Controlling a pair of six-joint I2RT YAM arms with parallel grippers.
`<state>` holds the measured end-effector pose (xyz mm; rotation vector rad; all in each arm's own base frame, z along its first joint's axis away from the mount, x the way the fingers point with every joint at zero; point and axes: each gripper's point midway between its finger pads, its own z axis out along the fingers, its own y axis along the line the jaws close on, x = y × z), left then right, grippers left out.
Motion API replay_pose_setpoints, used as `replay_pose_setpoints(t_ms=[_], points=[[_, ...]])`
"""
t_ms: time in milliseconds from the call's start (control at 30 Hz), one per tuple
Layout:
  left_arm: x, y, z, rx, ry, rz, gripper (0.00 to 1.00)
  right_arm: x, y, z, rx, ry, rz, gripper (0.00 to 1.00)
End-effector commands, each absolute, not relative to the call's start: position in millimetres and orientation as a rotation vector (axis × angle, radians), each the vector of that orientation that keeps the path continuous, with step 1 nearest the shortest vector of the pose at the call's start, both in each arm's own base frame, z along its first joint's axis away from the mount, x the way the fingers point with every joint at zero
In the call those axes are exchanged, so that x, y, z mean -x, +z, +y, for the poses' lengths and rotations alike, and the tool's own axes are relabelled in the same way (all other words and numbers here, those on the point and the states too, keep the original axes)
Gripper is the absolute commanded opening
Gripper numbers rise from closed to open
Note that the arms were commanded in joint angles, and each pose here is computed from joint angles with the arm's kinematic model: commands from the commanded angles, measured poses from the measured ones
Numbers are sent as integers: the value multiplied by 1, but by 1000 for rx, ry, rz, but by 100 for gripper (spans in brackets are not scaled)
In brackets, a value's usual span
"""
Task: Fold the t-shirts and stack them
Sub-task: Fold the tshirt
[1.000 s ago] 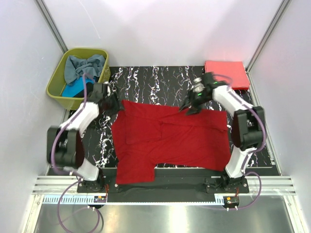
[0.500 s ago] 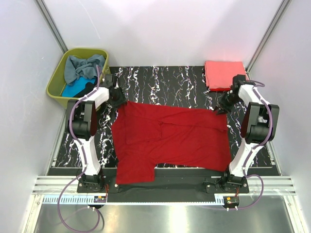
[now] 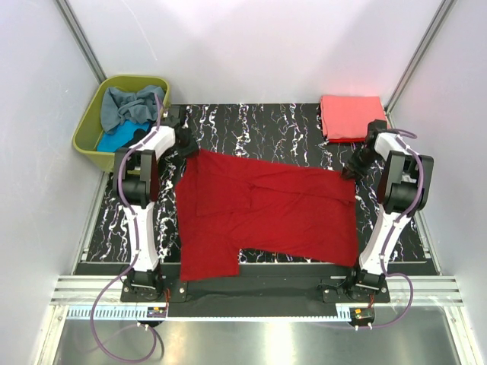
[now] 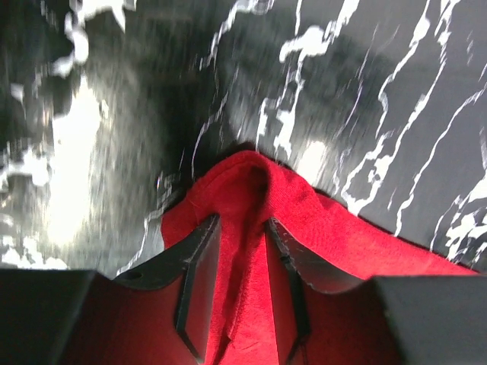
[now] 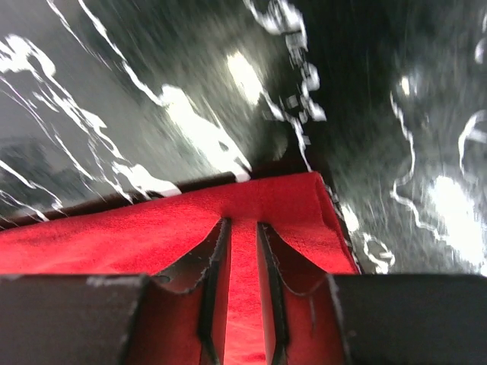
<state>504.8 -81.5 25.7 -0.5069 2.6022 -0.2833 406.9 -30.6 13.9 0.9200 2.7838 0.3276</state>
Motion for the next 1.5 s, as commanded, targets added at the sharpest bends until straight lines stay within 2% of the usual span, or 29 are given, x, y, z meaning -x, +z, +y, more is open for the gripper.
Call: replay_pose_setpoints(t_ms=[0,200,300,433,500,600,667,700,733,800,900,933,1033,1200,1267,1467], points=[[-521,23,-69,522,-262,2591,35,-433,7,-53,-938,221,2713,27],[-550,36,-63,449,-232,2544,34,-451,5,-52,-915,280,2704,31],[-562,66,-62,406,-227,2487,38,-453,12,-50,-920,304,2712,36],[-556,121,-70,350,-232,2402,47,-450,43,-53,-916,271,2691,44],[-546,141,-77,352,-246,2378,54,-444,58,-57,-909,232,2689,53],[-505,175,-85,370,-249,2347,59,-430,91,-58,-896,199,2665,63],[-481,182,-88,416,-237,2346,58,-417,97,-52,-894,227,2679,64],[-462,205,-95,413,-260,2306,57,-411,102,-48,-891,238,2683,65],[-435,180,-95,426,-246,2372,57,-404,118,-44,-870,268,2657,65],[-380,165,-103,437,-279,2422,56,-384,129,-35,-840,295,2655,65],[-320,159,-107,450,-352,2437,54,-355,127,-16,-780,352,2712,64],[-289,127,-103,465,-348,2517,53,-347,134,-2,-735,396,2718,63],[-234,106,-97,489,-390,2560,53,-320,132,40,-608,462,2782,63],[-184,72,-91,612,-397,2653,53,-280,130,115,-513,613,2814,63],[-178,67,-84,701,-338,2667,50,-267,124,135,-526,659,2821,63],[-161,44,-82,914,-299,2694,47,-250,128,139,-574,715,2775,64]])
